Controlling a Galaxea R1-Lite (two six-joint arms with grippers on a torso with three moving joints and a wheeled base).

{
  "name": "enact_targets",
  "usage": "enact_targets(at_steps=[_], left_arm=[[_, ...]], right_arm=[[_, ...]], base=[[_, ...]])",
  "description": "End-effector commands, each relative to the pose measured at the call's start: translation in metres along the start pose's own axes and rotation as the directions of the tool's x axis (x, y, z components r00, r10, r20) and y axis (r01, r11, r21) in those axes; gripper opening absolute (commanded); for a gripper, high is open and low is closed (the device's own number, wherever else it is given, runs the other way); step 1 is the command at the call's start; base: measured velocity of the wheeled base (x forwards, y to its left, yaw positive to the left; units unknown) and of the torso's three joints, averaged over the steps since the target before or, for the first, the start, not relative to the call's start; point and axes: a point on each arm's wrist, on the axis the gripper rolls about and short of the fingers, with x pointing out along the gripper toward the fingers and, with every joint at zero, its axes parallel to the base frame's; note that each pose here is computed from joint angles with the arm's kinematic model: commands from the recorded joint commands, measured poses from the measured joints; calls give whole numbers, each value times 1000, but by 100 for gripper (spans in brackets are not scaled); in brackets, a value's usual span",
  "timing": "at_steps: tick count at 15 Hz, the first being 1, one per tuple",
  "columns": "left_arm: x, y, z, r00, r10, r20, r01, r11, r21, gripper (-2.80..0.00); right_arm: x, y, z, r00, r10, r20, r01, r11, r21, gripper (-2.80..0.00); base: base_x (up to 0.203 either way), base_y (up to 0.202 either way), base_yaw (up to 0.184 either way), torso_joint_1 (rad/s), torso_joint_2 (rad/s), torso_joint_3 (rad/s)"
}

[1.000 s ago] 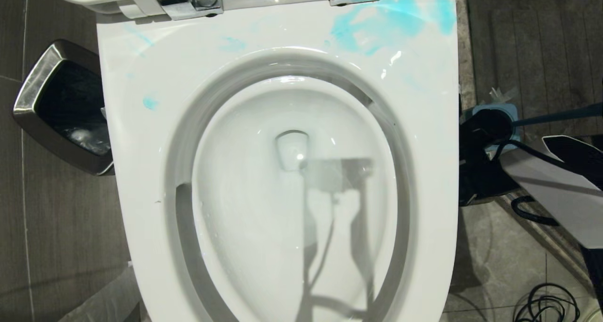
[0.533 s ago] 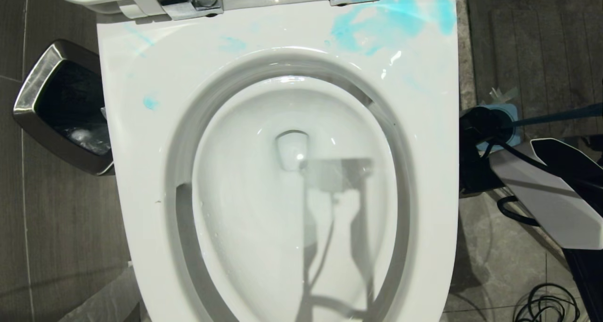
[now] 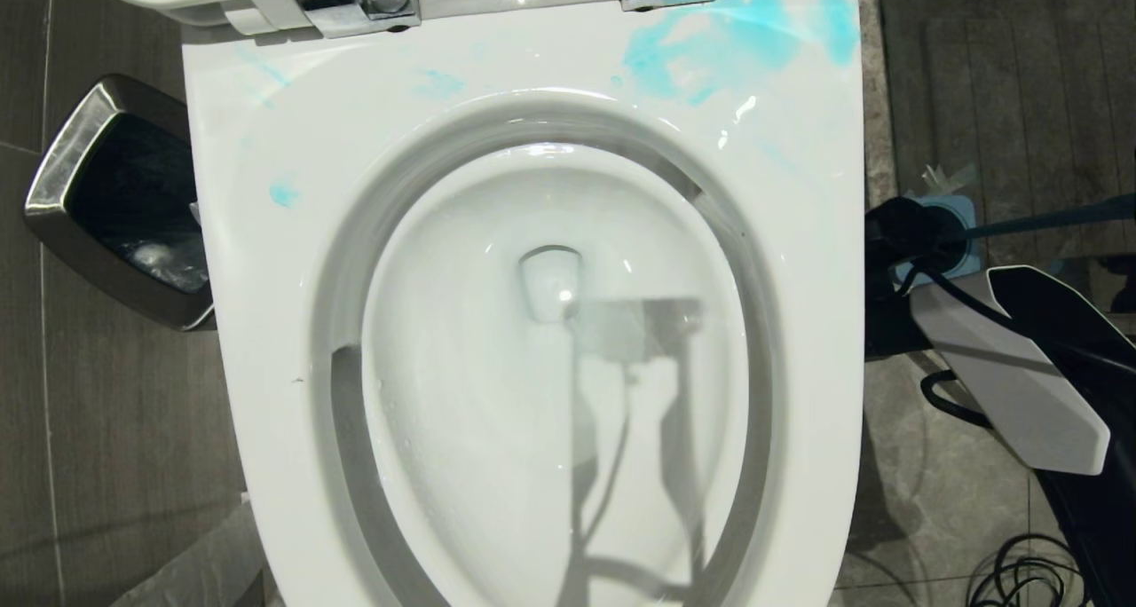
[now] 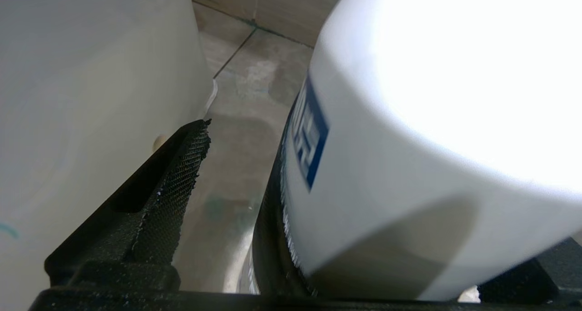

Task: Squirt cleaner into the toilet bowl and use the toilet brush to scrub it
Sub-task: Pour in the cleaning agent

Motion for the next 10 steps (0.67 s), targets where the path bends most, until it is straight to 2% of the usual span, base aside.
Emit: enact_targets(at_steps=[1, 7, 8, 10], left_arm=[[0, 0, 0, 1000, 1, -1, -1, 1000, 0, -280], [0, 0, 0, 1000, 1, -1, -1, 1000, 0, -280], [0, 0, 0, 1000, 0, -1, 0, 1000, 0, -280], [0, 0, 0, 1000, 1, -1, -1, 1000, 0, -280]], right_arm=[[-1, 2, -5, 1000, -2, 6, 2, 1000, -4, 0], [1, 1, -7, 1000, -12, 28, 12, 1000, -8, 0], [1, 1, -8, 999, -12, 29, 13, 1000, -8, -280], [3, 0, -6, 999, -18, 38, 18, 1000, -9, -280]], base=[[0, 0, 0, 0, 0, 0], [0, 0, 0, 0, 0, 0], [0, 0, 0, 0, 0, 0], [0, 0, 0, 0, 0, 0]])
